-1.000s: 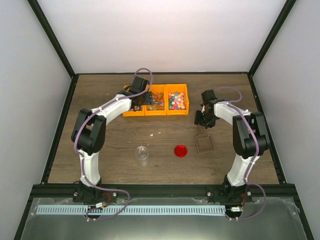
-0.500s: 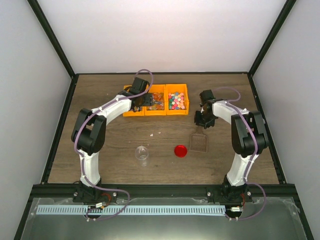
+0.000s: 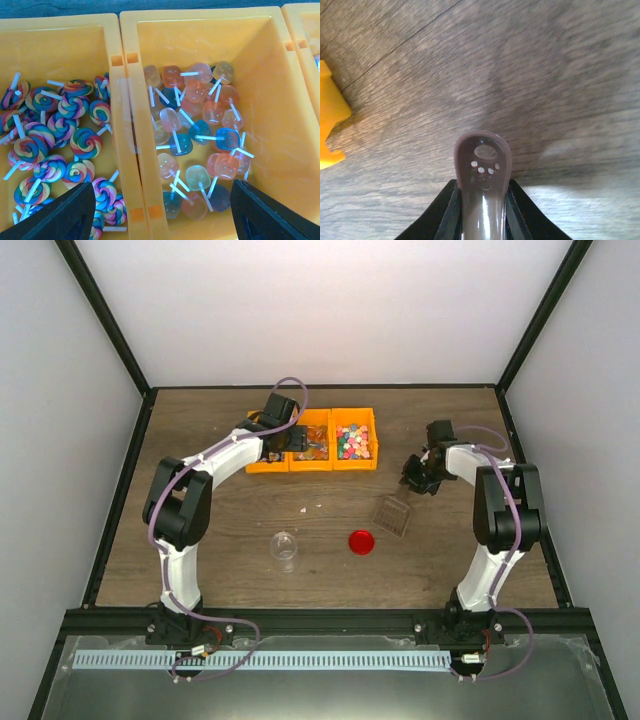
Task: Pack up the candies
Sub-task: Adjust the spatula at the center of the board.
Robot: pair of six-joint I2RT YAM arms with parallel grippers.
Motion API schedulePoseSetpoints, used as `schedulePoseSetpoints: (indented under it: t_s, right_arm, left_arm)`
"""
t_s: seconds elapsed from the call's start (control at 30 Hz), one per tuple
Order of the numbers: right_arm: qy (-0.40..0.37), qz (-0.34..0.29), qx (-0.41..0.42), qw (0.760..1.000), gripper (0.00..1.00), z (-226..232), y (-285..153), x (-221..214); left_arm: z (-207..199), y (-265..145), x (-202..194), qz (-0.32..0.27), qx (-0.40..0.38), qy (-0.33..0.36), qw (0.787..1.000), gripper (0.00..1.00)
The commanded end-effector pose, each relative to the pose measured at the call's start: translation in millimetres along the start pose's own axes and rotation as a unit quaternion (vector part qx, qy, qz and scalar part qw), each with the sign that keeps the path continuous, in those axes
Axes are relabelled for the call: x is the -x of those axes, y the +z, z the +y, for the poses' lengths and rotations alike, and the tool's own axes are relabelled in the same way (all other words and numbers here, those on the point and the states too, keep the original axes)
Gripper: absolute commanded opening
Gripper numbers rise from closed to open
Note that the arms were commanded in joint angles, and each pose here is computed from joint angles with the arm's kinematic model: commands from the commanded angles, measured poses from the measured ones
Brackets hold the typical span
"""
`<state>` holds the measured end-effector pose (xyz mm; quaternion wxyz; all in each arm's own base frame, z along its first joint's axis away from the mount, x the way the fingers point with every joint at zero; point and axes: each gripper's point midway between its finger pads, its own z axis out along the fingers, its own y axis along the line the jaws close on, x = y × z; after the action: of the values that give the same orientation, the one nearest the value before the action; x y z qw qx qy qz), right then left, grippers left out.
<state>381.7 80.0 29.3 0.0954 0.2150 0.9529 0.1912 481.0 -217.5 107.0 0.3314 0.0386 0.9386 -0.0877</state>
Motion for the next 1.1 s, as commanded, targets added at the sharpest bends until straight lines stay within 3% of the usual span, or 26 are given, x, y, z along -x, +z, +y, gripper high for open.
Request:
schedulePoseSetpoints:
  t_s: [0.0,0.17,0.4,0.53,0.87,1.07]
  right_arm:
    - [0.051,-0.013,0.067,0.996,0.2,22,-17,4]
    - [0.083,-0.011,0.109,0.991,0.2,35,-21,5]
    - [0.057,-0.037,0.069,0.995,0.55,22,-30,6]
    - [0.051,-0.044,0.066,0.996,0.64,15,-37,-6]
    - [0.041,-0.038,0.065,0.996,0.6,-5,-52,-55]
    - [0.04,-0.015,0.077,0.996,0.45,-4,-46,-91]
  left_arm:
    - [-2,-2,9,-0.009,-0.009,0.005,1.0,0.76]
    - [-5,-5,10,-0.011,-0.018,0.003,1.0,0.76]
    - [-5,-9,10,-0.014,-0.021,0.002,1.0,0.77]
    - [-5,-10,13,-0.018,-0.022,0.0,1.0,0.77]
    - [-14,-11,20,-0.018,-0.043,-0.006,0.999,0.77]
    - [-15,-16,-1,-0.005,-0.065,-0.033,0.997,0.77]
